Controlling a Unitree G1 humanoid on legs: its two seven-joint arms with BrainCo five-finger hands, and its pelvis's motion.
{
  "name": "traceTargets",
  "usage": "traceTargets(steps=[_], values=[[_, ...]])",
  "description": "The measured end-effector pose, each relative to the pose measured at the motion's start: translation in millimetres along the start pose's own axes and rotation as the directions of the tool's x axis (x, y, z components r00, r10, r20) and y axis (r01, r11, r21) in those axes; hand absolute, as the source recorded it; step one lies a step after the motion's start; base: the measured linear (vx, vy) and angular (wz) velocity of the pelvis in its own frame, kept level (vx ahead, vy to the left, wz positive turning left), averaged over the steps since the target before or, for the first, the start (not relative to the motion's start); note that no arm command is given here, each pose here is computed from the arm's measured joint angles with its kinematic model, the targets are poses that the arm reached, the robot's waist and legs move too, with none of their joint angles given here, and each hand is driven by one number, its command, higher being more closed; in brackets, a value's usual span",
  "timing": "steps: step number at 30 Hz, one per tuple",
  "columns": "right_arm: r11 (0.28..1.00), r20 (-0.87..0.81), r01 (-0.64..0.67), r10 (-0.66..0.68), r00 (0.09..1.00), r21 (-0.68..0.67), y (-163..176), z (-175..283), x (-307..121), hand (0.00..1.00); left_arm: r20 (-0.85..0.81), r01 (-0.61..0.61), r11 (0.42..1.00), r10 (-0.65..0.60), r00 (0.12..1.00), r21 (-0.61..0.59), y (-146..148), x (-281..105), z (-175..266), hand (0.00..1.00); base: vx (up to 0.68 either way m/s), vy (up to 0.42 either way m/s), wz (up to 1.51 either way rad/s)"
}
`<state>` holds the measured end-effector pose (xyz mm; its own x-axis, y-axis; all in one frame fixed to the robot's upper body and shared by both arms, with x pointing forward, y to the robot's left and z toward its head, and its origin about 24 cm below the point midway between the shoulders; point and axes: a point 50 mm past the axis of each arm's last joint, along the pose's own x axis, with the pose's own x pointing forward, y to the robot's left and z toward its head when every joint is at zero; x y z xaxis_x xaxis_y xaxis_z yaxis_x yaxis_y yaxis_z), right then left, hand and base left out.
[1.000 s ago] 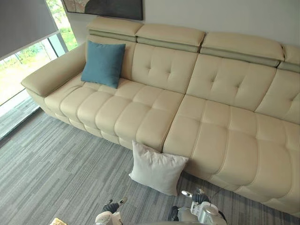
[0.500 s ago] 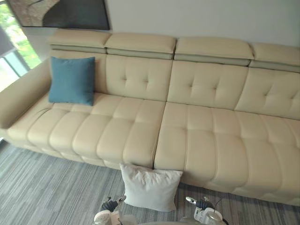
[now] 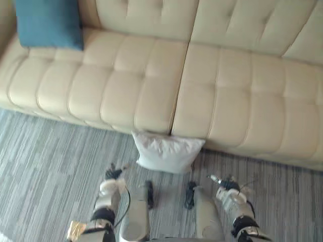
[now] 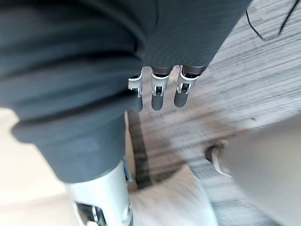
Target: Pick up cushions and gather them together orderly.
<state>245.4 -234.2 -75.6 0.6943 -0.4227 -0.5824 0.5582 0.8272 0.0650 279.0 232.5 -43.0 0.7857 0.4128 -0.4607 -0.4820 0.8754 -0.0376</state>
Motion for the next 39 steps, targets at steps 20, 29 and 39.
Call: traceTargets(steps=[20, 29, 39], values=[[0.918, 0.744, -0.394, 0.301, 0.597, -0.055, 148, 284, -83, 1.0, 0.665, 0.22, 0.975, -0.147, 0.732, -0.026, -94, -36, 260, 0.0, -0.14, -0.036, 0.01], [0.889, 0.78, -0.452, 0.337, 0.527, -0.079, 174, 285, -109, 1.0, 0.734, 0.266, 0.961, -0.127, 0.667, -0.075, -120, -65, 281, 1.0, -0.05, -0.005, 0.06], [0.873, 0.745, -0.487, 0.336, 0.576, -0.017, 151, 226, -94, 1.0, 0.762, 0.361, 0.931, -0.2, 0.615, -0.047, -124, -80, 237, 1.0, -0.01, -0.006, 0.04]])
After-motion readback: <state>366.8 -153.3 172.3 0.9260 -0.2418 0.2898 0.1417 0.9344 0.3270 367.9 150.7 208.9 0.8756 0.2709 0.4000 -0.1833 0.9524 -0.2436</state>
